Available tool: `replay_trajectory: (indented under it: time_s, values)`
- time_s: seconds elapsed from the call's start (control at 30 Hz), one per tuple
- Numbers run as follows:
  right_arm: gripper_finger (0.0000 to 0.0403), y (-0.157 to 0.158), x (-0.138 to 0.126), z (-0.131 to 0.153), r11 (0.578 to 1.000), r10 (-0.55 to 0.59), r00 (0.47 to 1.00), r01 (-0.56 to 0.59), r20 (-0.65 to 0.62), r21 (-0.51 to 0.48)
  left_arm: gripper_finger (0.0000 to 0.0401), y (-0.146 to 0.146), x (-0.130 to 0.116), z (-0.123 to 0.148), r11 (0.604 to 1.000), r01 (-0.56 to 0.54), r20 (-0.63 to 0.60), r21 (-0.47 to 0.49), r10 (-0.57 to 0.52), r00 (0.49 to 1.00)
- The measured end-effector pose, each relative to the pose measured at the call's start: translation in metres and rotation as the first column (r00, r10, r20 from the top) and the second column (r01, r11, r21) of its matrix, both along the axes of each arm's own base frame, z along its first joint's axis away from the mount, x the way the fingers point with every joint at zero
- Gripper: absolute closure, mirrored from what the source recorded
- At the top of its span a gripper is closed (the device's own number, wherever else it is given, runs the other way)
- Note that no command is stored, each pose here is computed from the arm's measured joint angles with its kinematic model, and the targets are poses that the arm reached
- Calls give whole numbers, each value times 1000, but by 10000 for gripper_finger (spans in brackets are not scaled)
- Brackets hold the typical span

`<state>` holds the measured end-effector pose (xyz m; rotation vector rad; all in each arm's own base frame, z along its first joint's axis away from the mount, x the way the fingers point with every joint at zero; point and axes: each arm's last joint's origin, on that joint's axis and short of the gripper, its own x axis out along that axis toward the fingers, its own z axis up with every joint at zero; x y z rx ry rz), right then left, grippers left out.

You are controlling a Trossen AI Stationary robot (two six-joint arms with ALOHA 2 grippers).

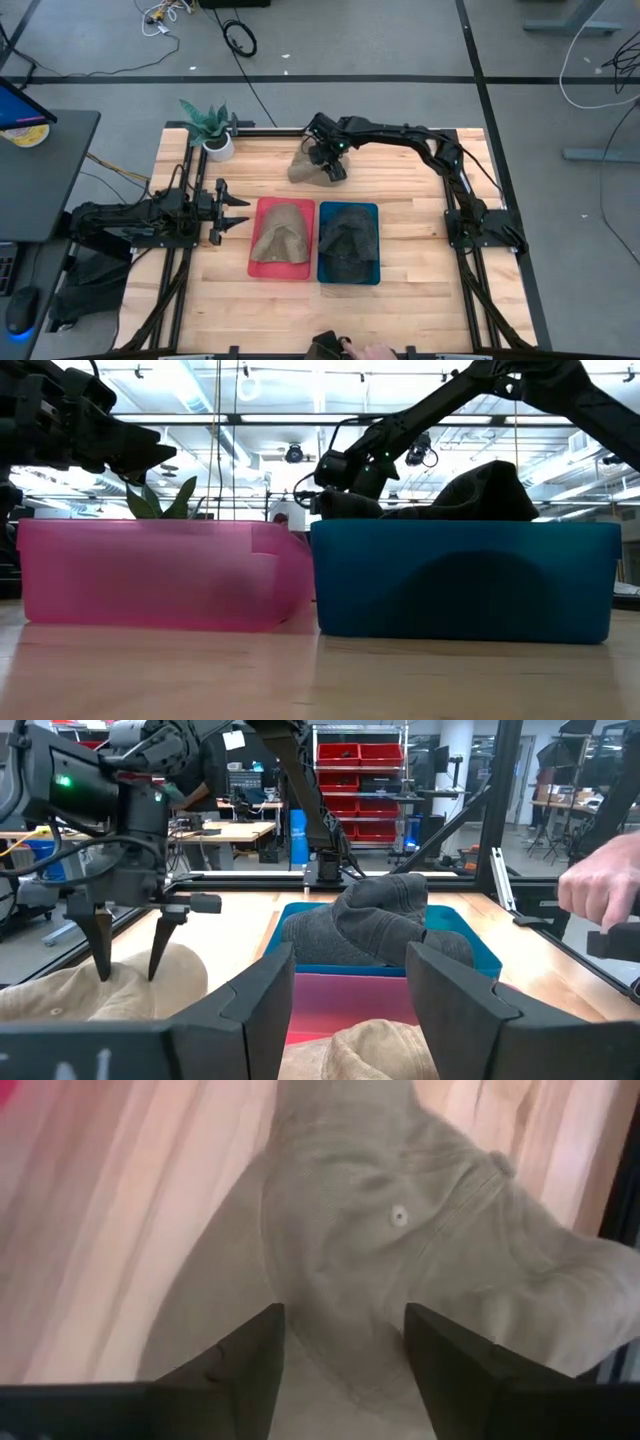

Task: Pick & Place hat
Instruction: Put the brown cap into the red bin

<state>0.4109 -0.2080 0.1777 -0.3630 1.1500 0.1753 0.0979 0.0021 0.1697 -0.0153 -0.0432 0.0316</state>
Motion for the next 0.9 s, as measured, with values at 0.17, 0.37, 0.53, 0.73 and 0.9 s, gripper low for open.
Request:
replay_trajectory:
  time_s: [0.17, 0.37, 0.53, 0.73, 0.9]
  values:
    - [216, 1, -1, 1, 1000, -3, 1000, 3, -6, 20, 204, 0, 0, 0, 1000, 1, 0, 0, -1, 1000]
    - [289, 0, -3, 0, 1000, 26, 999, -26, -21, -4, 204, 0, 0, 0, 1000, 0, 0, 0, 0, 1000]
    - [388, -1, -1, 1, 998, 50, 999, -50, -7, -26, 204, 0, 0, 0, 1000, 0, 0, 0, 0, 1000]
    - [395, -2, -2, 8, 994, -69, 998, 68, -14, -83, 204, 0, 0, 0, 1000, 0, 0, 0, 0, 1000]
    - [399, 3, -1, 32, 985, -156, 987, 159, 48, -66, 204, 0, 0, 0, 1000, 0, 0, 0, 0, 1000]
